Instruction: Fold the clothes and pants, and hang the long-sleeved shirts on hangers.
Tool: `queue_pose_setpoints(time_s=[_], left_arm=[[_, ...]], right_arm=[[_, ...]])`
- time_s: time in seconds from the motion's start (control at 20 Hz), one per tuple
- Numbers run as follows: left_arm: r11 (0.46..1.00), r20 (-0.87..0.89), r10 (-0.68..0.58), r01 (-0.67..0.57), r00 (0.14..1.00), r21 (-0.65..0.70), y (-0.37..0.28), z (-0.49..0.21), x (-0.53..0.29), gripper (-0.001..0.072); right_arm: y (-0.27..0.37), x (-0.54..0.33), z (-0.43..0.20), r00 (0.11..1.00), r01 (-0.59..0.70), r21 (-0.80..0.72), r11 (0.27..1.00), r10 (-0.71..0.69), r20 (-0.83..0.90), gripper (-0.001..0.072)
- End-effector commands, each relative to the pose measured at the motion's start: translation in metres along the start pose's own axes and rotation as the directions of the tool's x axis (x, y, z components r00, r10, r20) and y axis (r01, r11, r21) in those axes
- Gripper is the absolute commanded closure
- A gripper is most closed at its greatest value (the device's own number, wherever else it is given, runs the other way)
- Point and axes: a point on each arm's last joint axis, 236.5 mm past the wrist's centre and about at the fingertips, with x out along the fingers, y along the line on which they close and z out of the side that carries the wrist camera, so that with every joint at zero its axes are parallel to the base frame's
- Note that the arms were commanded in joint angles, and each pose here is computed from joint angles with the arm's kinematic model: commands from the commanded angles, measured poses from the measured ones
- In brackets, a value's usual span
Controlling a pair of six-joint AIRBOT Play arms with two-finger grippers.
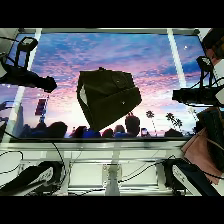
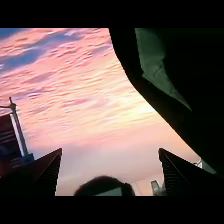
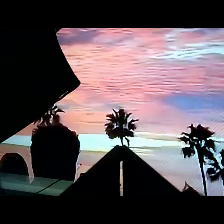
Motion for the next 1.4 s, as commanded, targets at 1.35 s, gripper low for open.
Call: queue_pose_setpoints(time_s=[1.35], left_arm=[[0.995,0.022,-0.059,0.061,0.998,-0.083,-0.014,0.005,0.0,0.0005]], right_arm=[[-0.009,0.002,0.027,0.992,0.036,-0.014,0.999,-0.035,0.118,0.0674]])
